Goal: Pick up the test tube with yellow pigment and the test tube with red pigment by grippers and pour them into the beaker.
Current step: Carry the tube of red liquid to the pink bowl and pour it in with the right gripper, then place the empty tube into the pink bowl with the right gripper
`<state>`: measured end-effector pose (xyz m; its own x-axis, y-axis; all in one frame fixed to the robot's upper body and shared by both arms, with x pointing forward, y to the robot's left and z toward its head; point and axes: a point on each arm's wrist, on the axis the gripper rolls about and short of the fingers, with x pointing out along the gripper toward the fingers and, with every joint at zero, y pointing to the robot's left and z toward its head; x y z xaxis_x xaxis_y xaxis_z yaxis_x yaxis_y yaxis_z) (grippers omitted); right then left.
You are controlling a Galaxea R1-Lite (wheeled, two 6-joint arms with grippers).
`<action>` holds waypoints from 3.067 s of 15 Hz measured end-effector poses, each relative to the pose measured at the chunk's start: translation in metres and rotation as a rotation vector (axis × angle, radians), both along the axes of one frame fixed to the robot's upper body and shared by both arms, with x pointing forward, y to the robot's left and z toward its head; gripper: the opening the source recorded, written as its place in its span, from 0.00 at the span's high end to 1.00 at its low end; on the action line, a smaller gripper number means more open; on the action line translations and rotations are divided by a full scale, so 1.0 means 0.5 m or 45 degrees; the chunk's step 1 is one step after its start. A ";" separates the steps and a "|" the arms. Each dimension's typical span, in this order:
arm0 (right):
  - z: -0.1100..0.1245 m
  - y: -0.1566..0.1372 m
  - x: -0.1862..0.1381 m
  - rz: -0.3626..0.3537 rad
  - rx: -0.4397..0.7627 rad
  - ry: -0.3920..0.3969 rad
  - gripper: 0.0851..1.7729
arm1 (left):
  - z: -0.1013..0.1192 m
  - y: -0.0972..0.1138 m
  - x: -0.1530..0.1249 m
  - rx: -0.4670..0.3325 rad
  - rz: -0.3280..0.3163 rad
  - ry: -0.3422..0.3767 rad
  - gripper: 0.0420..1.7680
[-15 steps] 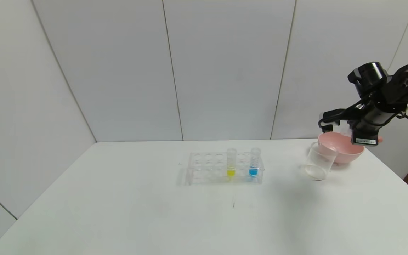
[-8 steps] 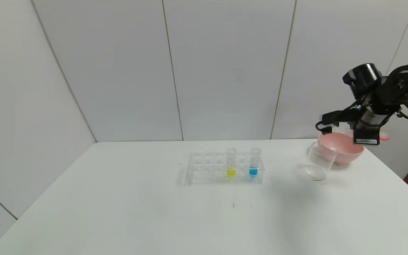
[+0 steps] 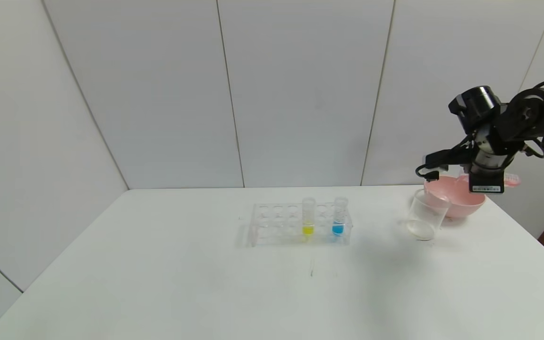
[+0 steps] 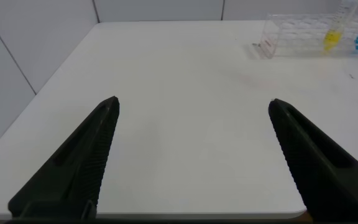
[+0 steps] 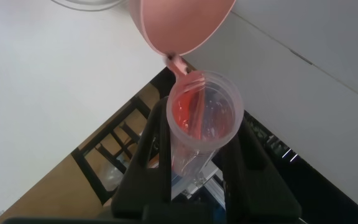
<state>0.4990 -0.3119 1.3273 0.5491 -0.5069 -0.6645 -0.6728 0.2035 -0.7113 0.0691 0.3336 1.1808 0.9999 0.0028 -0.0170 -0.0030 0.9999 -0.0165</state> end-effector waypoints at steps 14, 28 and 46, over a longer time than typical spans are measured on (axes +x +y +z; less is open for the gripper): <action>0.003 0.021 -0.006 -0.041 -0.106 0.000 0.74 | 0.000 0.000 0.000 0.000 0.000 0.000 0.03; 0.017 0.063 -0.021 -0.143 -0.352 -0.041 0.74 | 0.000 0.000 0.000 0.001 0.000 0.000 0.03; 0.058 -0.005 0.002 0.177 0.302 -0.251 0.74 | 0.000 0.000 0.000 0.000 0.000 0.000 0.03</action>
